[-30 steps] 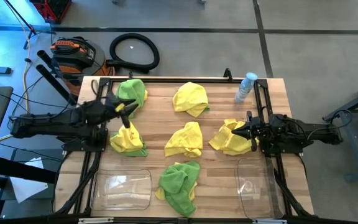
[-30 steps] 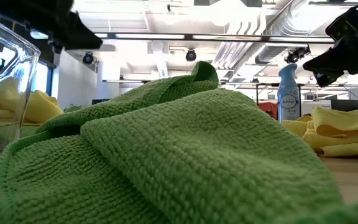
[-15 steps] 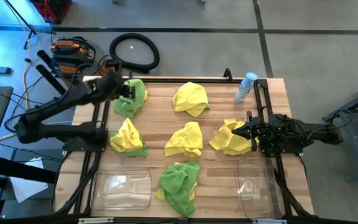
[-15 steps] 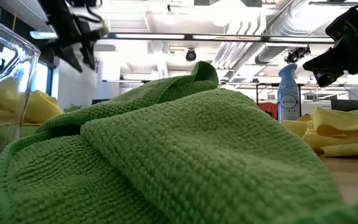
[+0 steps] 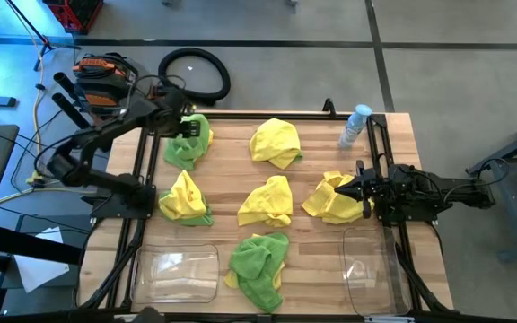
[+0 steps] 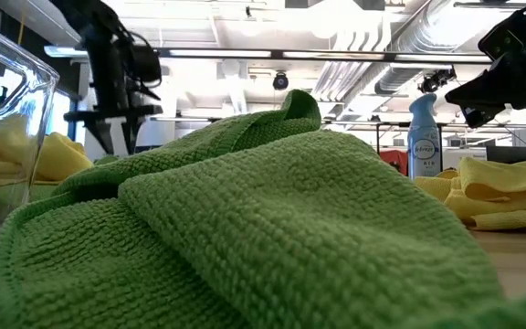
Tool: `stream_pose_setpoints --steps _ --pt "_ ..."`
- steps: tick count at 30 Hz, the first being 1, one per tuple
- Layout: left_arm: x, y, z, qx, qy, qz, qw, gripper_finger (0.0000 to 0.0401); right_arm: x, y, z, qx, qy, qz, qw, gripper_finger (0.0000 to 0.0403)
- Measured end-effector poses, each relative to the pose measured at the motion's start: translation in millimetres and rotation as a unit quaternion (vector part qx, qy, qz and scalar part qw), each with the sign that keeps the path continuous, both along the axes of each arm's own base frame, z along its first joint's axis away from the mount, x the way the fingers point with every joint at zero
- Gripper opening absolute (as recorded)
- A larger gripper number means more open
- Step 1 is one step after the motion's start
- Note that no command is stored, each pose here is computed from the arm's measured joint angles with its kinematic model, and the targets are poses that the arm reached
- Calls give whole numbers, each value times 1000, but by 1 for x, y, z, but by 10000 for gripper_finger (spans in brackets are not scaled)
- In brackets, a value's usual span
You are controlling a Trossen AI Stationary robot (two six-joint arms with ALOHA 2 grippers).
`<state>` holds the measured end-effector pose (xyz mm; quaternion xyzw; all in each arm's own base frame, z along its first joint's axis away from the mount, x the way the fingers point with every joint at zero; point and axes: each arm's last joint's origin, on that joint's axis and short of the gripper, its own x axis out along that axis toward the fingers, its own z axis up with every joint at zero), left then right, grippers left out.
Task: Sort microfiber towel by color & place in baskets
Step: Put the top left green microfiber towel into the left transparent bin
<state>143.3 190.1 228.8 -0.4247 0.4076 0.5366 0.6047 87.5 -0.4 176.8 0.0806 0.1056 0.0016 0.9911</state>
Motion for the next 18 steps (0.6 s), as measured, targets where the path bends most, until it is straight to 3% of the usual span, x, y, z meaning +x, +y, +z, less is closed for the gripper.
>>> stream_pose_setpoints --steps 7,10,13,18 --pt "7 9 -27 -53 38 10 998 165 0 0 0 0 0 0 1000 0" --pt "10 8 -29 -58 40 18 997 110 0 0 0 0 0 0 1000 0" --pt "12 5 -27 -53 35 16 998 29 0 0 0 0 0 0 1000 0" --pt "13 -10 -7 -28 8 14 999 6 0 0 0 0 0 0 1000 0"
